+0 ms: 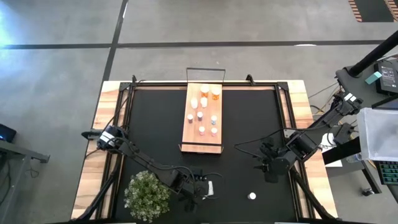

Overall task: Pick and place medicine bottles onto shelf by color
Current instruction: Put the orange pill bottle on the shelf aligned with the other orange pill bottle

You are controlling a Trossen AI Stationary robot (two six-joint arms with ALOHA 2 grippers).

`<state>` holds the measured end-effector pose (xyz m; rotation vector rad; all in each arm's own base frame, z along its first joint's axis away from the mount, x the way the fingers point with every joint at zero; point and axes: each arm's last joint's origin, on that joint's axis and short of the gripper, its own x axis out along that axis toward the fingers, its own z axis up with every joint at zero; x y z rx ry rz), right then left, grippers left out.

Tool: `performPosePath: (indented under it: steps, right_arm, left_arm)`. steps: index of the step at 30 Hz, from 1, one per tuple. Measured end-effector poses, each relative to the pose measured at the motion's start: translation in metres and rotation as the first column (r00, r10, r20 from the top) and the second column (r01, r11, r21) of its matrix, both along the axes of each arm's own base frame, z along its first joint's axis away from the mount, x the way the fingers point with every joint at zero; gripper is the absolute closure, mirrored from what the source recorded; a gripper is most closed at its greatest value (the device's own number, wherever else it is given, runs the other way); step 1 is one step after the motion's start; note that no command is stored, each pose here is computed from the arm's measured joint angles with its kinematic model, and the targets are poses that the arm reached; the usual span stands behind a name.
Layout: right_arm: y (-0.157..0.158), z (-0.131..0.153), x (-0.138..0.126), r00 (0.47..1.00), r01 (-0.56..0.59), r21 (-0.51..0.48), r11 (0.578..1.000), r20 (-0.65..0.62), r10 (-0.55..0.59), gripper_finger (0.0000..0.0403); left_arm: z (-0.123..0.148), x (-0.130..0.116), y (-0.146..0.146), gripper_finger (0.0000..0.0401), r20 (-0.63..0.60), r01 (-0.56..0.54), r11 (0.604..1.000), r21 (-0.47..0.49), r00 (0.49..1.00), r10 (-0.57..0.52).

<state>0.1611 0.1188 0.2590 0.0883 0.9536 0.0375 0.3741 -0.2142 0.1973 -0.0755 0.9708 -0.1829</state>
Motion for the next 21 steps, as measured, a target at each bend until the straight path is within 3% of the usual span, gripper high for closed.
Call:
performPosePath:
  steps: [9,21]
  right_arm:
    - [0.0,0.0,0.0,1.0,0.0,0.0,1.0,0.0,0.0,0.02]
    - [0.0,0.0,0.0,1.0,0.0,0.0,1.0,0.0,0.0,0.02]
  left_arm:
    - [-0.0044,0.0024,0.0008,0.0128,0.055,-0.021,1.0,-0.006,0.998,0.021]
    - [-0.0067,0.0014,0.0013,0.0213,0.046,-0.014,1.0,-0.005,0.999,0.014]
